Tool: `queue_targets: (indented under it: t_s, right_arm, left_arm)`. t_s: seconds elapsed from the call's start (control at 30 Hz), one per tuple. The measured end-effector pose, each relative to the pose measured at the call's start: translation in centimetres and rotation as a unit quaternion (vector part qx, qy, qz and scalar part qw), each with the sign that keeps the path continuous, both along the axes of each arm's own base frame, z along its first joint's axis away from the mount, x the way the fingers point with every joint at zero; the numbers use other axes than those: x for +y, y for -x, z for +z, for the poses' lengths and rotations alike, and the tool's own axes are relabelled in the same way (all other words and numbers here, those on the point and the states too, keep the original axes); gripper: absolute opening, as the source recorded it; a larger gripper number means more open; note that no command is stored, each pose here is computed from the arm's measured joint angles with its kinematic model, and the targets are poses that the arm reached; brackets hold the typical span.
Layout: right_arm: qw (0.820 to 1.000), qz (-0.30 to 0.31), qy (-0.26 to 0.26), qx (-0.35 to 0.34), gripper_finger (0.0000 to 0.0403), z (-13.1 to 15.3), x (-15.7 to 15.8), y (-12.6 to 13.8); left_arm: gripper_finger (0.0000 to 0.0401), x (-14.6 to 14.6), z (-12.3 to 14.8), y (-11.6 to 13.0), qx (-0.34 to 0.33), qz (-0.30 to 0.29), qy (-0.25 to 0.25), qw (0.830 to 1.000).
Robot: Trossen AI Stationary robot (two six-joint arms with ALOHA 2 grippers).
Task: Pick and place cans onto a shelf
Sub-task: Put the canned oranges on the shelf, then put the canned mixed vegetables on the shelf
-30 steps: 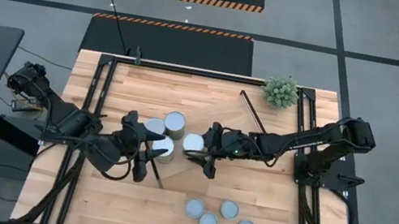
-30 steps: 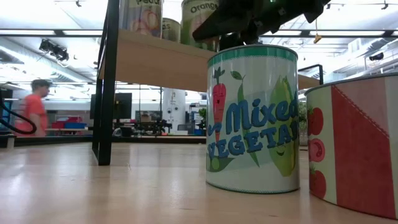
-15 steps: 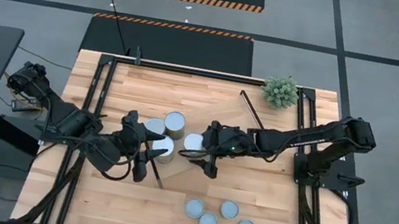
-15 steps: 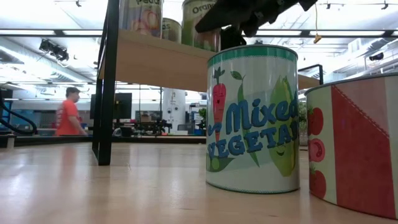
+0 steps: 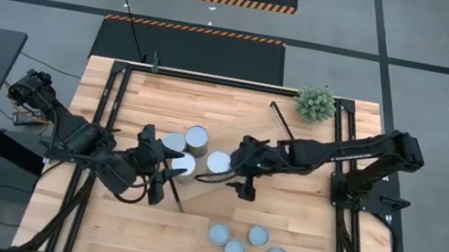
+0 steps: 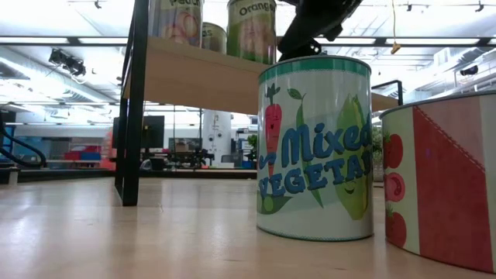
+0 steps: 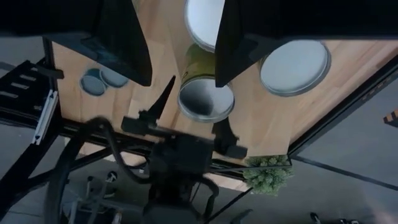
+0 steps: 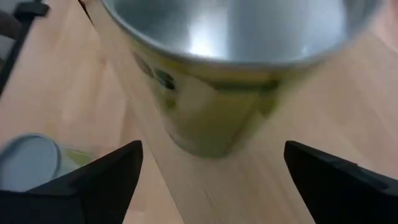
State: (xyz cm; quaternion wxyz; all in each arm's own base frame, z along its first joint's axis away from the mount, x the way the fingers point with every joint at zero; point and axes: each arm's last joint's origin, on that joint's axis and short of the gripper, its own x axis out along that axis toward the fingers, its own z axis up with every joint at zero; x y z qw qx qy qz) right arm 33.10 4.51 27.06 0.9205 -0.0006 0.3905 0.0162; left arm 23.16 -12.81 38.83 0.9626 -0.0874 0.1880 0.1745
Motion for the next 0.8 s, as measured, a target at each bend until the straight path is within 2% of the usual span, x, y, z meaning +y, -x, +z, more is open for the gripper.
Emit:
queue_targets:
  t_s: [0.27, 0.43, 0.6, 0.8]
  right_arm:
    - [0.997, -0.073, 0.025, 0.008, 0.0389, 1.4, -0.6, 1.8]
    - [0.994, -0.101, 0.027, -0.025, 0.0384, 1.7, -0.7, 1.2]
    - [0.990, -0.129, 0.021, -0.051, 0.0384, 1.5, -0.7, 0.4]
    - [0.988, -0.136, 0.012, -0.071, 0.0383, 1.3, -0.7, -0.3]
  left_arm:
    - [0.0180, 0.0, -1.3, -0.2, 0.007, 0.006, 0.008, 1.000]
    - [0.0180, 0.0, -1.0, -0.5, -0.004, 0.002, 0.004, 1.000]
    - [0.0180, 0.6, 0.0, 0.5, -0.023, 0.001, 0.013, 1.000]
    - [0.0180, 1.3, 1.0, 1.4, -0.040, -0.001, 0.021, 0.999]
